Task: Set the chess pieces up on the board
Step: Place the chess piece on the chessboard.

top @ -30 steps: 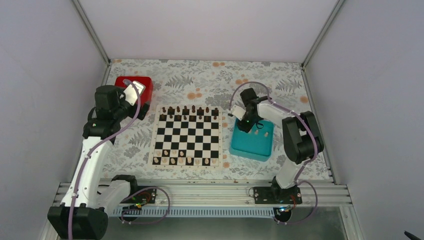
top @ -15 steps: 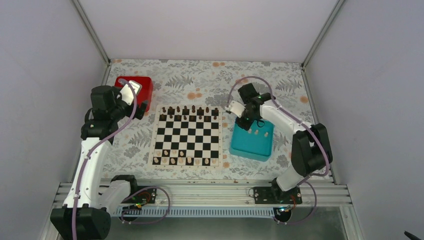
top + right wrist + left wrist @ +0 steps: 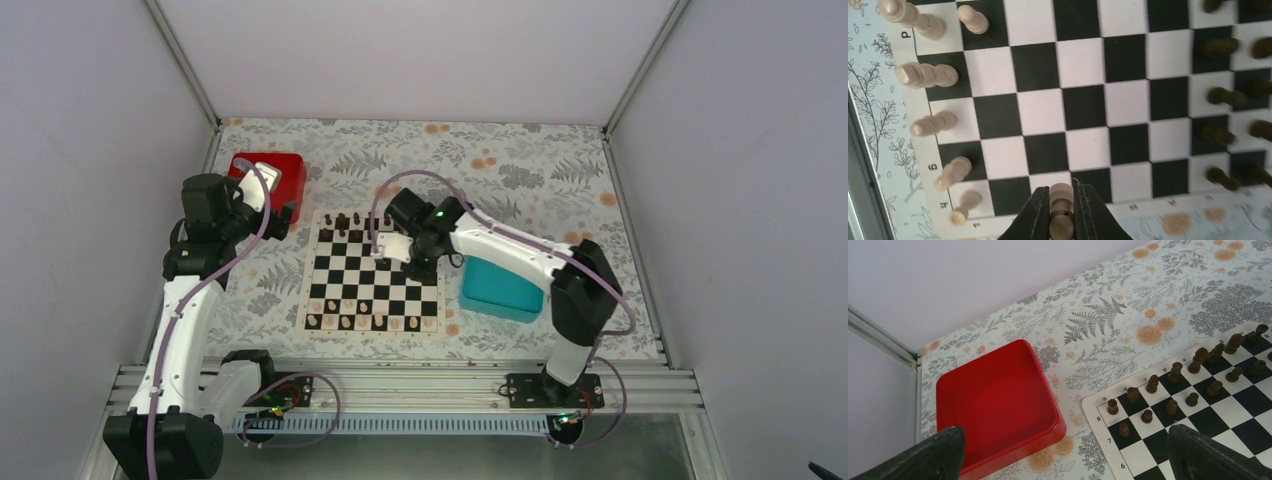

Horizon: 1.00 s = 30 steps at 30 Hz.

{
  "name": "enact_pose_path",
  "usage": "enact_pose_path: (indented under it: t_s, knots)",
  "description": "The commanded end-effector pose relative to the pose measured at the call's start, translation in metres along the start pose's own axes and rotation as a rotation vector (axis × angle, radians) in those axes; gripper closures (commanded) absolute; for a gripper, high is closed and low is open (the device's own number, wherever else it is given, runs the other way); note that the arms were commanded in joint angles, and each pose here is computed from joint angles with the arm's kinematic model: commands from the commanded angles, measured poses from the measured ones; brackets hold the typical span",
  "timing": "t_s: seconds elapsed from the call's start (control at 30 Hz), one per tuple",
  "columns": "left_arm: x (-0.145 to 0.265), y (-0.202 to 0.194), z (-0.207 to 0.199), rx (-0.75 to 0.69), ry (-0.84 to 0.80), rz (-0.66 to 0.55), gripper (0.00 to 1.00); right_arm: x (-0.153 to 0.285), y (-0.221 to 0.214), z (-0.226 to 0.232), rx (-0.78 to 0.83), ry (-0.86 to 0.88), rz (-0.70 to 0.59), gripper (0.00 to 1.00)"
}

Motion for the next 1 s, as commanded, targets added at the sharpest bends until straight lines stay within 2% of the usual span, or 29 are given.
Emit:
enact_pose_path:
  t_s: [0.0, 0.27, 0.53, 0.97]
  knots:
    - [0.004, 0.002, 0.001, 0.01, 0.011, -0.035, 0.0, -0.026, 0.011, 0.024, 0.066, 0.082, 0.046, 0.95]
    - [0.004, -0.001, 0.002, 0.017, 0.01, -0.033, 0.0, -0.07, 0.027, 0.057, 0.15, 0.146, 0.082, 0.96]
    - [0.001, -0.005, -0.001, 0.019, -0.002, -0.033, 0.0, -0.083, 0.042, 0.075, 0.176, 0.18, 0.079, 0.96]
    - [0.0, -0.009, -0.003, 0.02, -0.011, -0.035, 0.0, -0.104, 0.038, 0.084, 0.194, 0.18, 0.13, 0.95]
Point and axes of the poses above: each gripper's point midway between its finger pads, its own x axis back along the fingers, its own z axis along the line the jaws close on, y = z × x, the point moved 3 cm from there along x, back along the fingers, and after that the axes turned 12 degrees about -x, right-handed, at the moved point
